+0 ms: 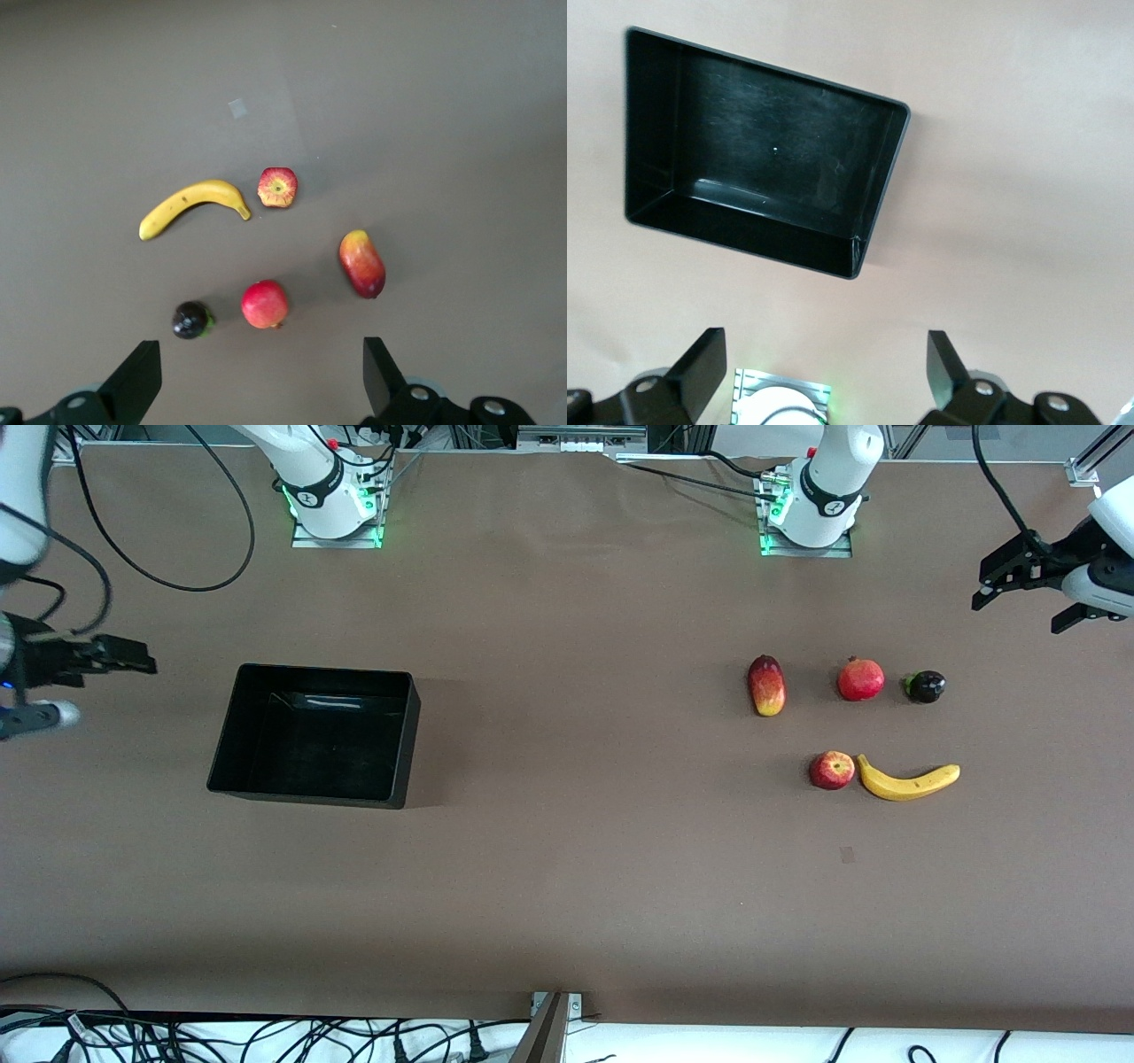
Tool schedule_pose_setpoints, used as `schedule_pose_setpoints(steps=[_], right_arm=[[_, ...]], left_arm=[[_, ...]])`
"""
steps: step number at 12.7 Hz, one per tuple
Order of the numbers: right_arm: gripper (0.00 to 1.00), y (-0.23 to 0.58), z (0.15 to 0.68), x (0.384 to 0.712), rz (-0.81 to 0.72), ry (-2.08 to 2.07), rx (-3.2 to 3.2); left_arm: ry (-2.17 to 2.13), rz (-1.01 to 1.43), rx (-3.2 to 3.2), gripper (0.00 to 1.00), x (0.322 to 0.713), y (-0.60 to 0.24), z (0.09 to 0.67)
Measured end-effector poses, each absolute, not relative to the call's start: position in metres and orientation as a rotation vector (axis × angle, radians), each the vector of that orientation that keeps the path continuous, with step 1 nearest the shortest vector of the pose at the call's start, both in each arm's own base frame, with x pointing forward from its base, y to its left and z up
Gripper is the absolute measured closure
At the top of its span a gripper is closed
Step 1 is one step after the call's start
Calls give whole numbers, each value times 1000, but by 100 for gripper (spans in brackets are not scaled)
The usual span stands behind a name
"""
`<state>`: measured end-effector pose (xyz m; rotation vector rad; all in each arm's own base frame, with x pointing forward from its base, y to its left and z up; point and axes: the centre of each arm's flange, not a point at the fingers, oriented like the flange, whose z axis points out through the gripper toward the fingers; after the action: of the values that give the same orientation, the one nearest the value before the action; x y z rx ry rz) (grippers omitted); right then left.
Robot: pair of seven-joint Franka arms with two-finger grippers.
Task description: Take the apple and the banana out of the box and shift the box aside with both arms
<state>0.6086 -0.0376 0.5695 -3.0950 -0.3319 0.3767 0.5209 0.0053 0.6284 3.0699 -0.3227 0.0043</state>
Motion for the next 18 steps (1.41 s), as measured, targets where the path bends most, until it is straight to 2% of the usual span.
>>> schedule_pose_setpoints(steps=[3, 6, 8, 12, 16, 18], right_arm=[[0, -36, 579, 606, 377, -345, -3104], [0, -38, 574, 602, 384, -311, -3129], [0, -45, 567, 591, 297, -277, -3158], [0, -16, 567, 534, 182, -143, -3167], [0, -38, 584, 538, -18, -41, -3183], [0, -46, 591, 537, -21, -17, -3183]], left_arm=[[-137, -132, 3093, 0, 540, -14, 616], [-146, -277, 3098, 0, 566, -44, 571], [-157, -265, 3100, 0, 570, -52, 574], [-153, -215, 3102, 0, 566, -51, 594], [-136, -215, 3103, 0, 567, -46, 594], [-109, -215, 3101, 0, 567, -38, 593]])
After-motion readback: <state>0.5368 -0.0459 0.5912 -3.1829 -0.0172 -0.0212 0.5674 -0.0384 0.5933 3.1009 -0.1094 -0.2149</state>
